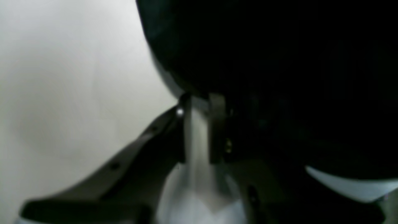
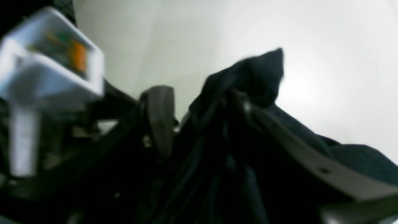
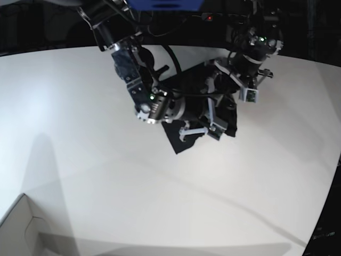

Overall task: Layout the t-shirt on the table in an organized manner, then fold the t-shirt properly
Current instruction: 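Fold the strip in half, bringing the right gripper's end over the left, then push the folded bundle with the right gripper to square it, then press and smooth the folded shirt flat with the left gripper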

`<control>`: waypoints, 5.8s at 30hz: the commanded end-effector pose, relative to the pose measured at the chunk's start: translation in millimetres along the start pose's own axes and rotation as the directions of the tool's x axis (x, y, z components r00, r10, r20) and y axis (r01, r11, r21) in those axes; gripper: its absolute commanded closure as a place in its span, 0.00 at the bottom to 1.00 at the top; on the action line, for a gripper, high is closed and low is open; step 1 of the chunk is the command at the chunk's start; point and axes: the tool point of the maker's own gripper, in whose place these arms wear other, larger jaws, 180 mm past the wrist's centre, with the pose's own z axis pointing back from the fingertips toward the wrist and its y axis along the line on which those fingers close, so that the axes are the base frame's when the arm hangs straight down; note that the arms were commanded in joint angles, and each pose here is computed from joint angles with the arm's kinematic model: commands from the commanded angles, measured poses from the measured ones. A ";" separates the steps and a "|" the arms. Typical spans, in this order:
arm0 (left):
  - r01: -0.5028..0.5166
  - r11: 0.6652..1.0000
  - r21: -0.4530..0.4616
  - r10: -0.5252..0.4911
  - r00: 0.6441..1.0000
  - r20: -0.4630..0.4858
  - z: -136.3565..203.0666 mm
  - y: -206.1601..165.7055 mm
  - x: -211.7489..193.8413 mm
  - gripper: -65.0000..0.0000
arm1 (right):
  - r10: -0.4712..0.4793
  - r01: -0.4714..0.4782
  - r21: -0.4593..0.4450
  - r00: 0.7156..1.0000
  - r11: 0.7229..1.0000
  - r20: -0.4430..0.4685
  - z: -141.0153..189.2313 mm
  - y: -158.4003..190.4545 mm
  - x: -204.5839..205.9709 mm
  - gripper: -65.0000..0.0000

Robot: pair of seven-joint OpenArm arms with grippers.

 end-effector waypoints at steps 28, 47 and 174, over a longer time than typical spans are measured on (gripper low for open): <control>-0.197 0.901 0.387 0.120 0.970 0.213 122.6 150.2 22.4 0.64 | -0.104 0.103 0.032 0.994 0.994 0.033 28.7 52.5 -35.3 0.44; -0.449 0.891 0.069 0.407 0.856 0.320 109.2 108.6 46.2 0.64 | -0.005 0.012 -0.121 0.998 0.993 0.056 92.5 23.4 -36.3 0.44; 0.461 0.789 -0.405 -0.507 0.862 -0.006 -98.1 -97.2 78.2 1.00 | -0.294 0.253 -0.718 0.953 0.649 0.070 285.0 -84.0 -155.6 1.00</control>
